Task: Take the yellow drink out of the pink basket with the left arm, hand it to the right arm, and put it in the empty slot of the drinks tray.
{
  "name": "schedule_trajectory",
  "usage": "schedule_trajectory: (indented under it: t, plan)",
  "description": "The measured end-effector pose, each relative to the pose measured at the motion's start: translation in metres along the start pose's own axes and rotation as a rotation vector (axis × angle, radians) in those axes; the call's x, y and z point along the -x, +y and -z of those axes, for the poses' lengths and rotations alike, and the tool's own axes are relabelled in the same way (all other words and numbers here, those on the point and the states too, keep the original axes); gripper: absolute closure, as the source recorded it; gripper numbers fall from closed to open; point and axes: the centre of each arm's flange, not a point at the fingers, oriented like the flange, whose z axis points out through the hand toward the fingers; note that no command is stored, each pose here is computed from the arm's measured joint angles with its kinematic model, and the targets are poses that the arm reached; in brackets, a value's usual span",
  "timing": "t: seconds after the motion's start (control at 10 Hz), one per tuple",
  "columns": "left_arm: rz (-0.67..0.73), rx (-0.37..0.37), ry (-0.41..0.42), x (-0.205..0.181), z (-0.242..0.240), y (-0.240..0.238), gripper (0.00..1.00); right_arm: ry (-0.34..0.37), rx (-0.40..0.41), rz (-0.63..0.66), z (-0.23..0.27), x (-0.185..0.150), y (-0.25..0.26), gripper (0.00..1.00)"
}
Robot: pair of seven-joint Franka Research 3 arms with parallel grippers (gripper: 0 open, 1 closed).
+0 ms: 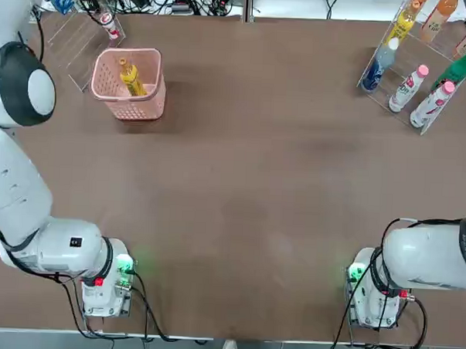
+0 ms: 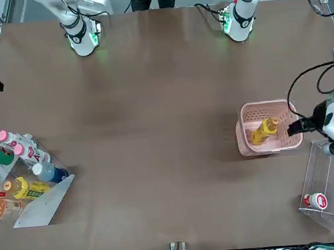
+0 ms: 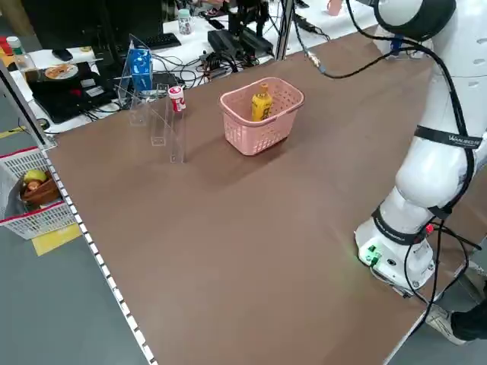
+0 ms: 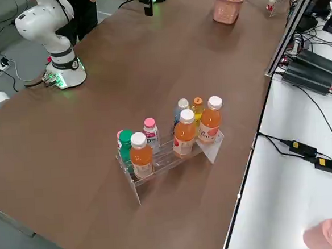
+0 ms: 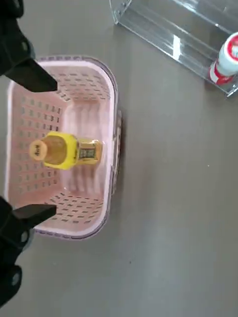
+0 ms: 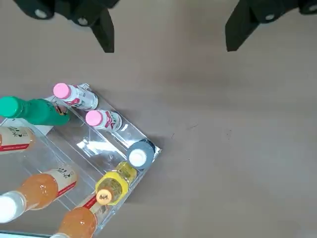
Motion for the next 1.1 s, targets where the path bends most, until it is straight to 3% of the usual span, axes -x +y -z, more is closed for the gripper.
schedule_trajectory:
  t: [1.1]
  plan:
    - [0.030, 0.012, 0.044, 0.040, -0.083, 0.009, 0.00, 0.002, 0.002, -0.031, 0.000, 0.003, 0.016, 0.01]
